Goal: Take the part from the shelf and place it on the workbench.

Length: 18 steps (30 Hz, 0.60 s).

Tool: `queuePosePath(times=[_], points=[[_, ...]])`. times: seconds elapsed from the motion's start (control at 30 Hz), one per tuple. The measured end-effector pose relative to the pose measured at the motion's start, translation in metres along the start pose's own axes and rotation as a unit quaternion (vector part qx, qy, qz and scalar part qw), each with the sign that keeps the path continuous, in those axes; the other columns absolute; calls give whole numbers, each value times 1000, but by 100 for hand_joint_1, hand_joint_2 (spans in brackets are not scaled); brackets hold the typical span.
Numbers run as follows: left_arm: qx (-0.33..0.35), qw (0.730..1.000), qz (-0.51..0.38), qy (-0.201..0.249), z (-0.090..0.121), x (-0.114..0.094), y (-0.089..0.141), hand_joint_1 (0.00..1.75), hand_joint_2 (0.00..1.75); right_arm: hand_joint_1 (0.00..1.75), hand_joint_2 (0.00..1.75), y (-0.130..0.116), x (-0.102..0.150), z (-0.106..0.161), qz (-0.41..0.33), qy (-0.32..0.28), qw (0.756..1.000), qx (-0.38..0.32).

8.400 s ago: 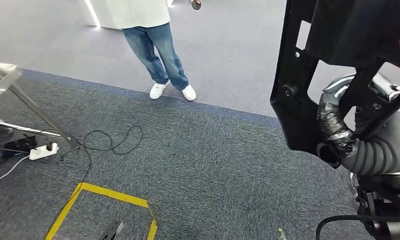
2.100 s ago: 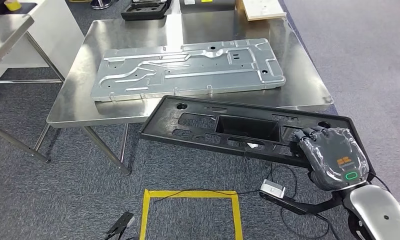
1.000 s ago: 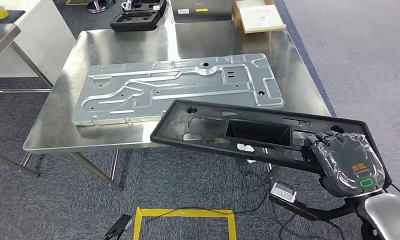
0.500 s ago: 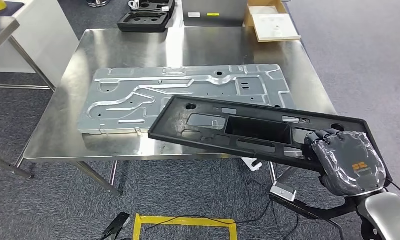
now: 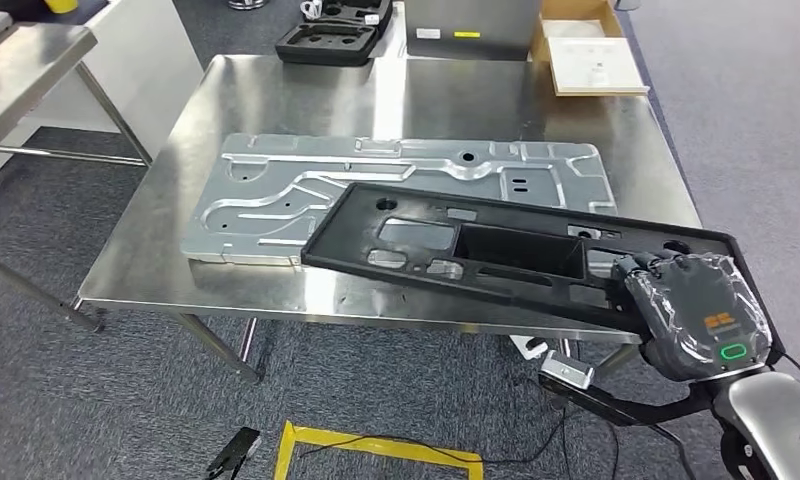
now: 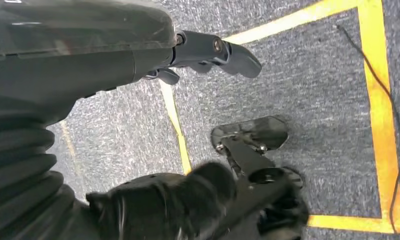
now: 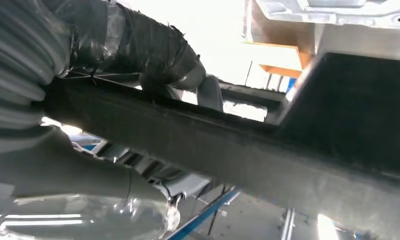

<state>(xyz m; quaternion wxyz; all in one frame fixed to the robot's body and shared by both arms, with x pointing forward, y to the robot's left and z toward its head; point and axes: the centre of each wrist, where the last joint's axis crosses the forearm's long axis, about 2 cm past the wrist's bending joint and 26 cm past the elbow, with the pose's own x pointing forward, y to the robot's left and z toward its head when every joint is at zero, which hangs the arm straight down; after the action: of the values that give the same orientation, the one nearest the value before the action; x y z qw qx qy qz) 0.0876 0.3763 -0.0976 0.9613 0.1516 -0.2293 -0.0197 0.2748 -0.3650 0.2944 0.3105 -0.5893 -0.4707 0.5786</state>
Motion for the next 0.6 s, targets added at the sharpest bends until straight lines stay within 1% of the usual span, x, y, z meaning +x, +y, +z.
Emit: queuePosePath(times=[0.27,0.4,0.47,0.6], points=[[-1,1000,-3,2,0,-1,-1,0,175,175,175,-2,-6,0,-2,8,1000,2],[-1,1000,-3,3,0,-1,-1,0,175,175,175,-1,-9,0,8,13,1000,4],[-1,1000,-3,2,0,-1,-2,0,175,175,175,2,-10,0,14,18,1000,9],[-2,1000,-4,5,1,-4,-3,0,175,175,175,15,-10,2,15,28,999,31]])
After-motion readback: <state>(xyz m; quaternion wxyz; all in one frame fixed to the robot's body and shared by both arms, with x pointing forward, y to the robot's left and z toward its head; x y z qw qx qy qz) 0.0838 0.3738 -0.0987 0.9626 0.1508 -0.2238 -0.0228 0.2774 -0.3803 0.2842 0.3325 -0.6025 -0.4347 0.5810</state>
